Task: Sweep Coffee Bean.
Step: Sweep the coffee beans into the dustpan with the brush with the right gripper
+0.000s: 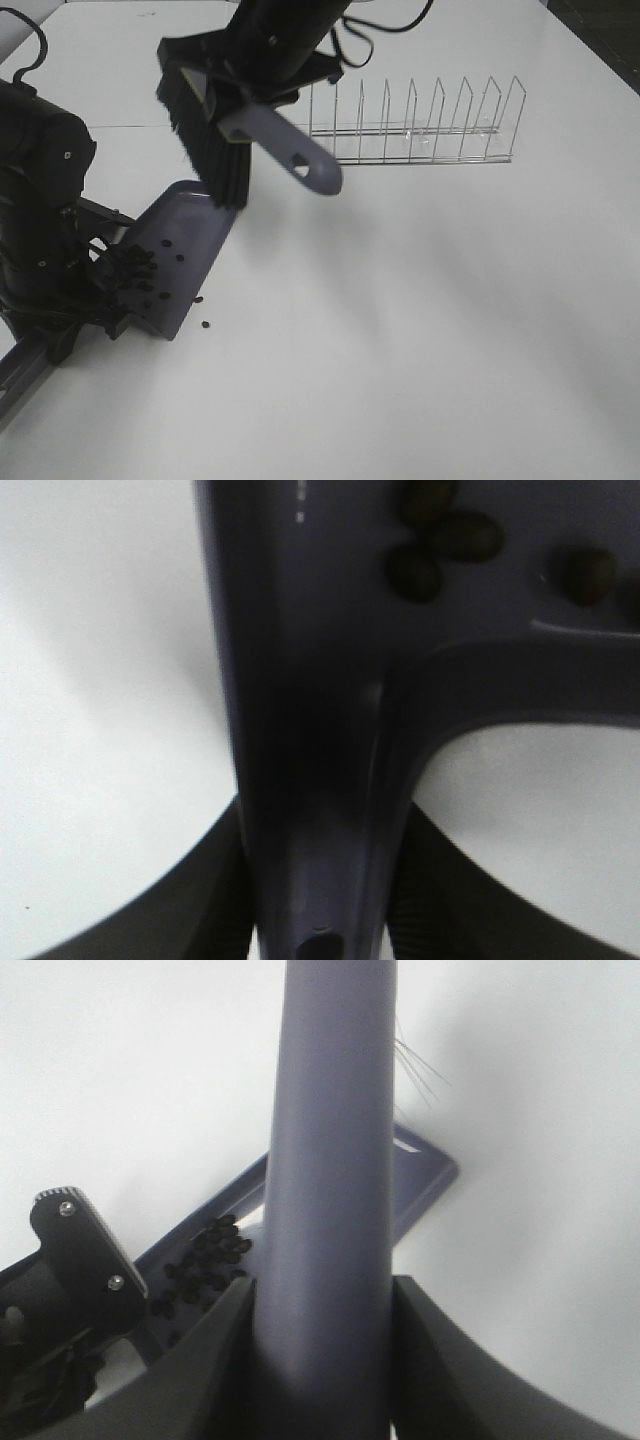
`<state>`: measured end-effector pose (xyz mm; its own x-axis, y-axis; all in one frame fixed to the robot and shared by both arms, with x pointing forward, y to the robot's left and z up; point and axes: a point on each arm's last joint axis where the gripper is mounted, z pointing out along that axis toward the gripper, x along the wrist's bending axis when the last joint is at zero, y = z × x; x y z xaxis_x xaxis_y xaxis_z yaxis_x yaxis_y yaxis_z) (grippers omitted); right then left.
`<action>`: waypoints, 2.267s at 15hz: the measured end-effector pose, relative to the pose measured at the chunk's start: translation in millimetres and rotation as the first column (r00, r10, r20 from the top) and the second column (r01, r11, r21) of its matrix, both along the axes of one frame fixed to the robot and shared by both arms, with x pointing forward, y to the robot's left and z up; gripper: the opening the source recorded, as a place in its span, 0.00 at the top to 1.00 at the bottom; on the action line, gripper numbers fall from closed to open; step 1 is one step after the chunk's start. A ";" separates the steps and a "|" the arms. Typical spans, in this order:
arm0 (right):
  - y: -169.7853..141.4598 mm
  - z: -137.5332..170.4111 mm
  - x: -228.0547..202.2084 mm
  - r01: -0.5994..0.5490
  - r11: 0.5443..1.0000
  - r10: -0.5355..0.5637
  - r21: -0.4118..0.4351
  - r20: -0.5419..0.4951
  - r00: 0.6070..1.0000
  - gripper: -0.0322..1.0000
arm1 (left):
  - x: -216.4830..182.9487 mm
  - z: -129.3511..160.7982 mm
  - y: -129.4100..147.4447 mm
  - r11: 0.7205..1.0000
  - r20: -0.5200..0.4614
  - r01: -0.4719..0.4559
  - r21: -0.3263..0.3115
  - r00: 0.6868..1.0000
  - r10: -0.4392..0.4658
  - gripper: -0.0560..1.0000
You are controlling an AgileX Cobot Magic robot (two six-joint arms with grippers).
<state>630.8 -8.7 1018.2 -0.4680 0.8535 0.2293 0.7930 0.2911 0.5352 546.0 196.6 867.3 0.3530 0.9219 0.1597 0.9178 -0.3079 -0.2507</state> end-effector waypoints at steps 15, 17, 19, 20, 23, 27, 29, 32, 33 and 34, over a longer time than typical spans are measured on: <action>-35.5 -81.9 -83.5 0.116 0.983 -0.126 -0.139 -0.068 0.990 0.70 | -12.3 -1.4 -17.6 0.999 -0.058 0.038 0.013 0.998 -0.037 0.65; -21.2 -99.5 -86.5 0.120 0.986 -0.131 -0.113 -0.092 0.987 0.70 | -12.6 -1.5 -18.1 0.999 -0.060 0.032 0.008 0.998 -0.032 0.65; -10.5 -109.1 -80.0 0.166 0.986 -0.169 -0.031 -0.100 0.981 0.70 | -13.1 -1.6 -18.8 1.000 -0.062 0.024 0.002 0.998 -0.024 0.65; -6.7 -110.5 -77.6 0.200 0.980 -0.197 0.018 -0.110 0.974 0.70 | -13.4 -1.6 -19.3 1.000 -0.064 0.019 -0.002 0.998 -0.019 0.65; 2.9 -108.9 -68.4 0.375 0.898 -0.345 0.230 -0.159 0.925 0.70 | -14.7 -1.9 -21.5 1.000 -0.072 -0.011 -0.021 0.997 0.010 0.65; -5.6 -77.7 -56.7 0.365 0.869 -0.366 0.334 -0.065 0.929 0.70 | -15.4 -2.0 -22.8 0.999 -0.078 -0.022 -0.033 0.997 0.020 0.65; -18.5 -50.1 -68.1 0.153 0.975 -0.163 0.158 0.051 0.985 0.70 | -15.0 -1.9 -22.2 1.000 -0.074 -0.012 -0.025 0.997 0.010 0.65; -24.7 -69.4 -91.4 0.065 0.997 -0.066 -0.037 -0.028 0.997 0.70 | -15.9 -2.4 -20.6 1.000 -0.062 -0.007 0.013 0.998 0.008 0.65; -22.6 -81.2 -106.5 0.056 0.995 -0.061 -0.078 -0.064 0.996 0.70 | -16.8 -3.2 -19.8 1.000 -0.064 -0.007 0.017 0.998 0.008 0.65; -18.0 -89.7 -118.2 0.058 0.994 -0.064 -0.088 -0.076 0.995 0.70 | -19.6 -4.0 -18.2 1.000 -0.068 -0.005 0.022 0.998 0.006 0.65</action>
<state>512.6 -26.7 928.6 -0.3980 0.8979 0.1882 0.8492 0.2830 0.4458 526.4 178.3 863.3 0.3585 0.9204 0.1559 0.9000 -0.2964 -0.3195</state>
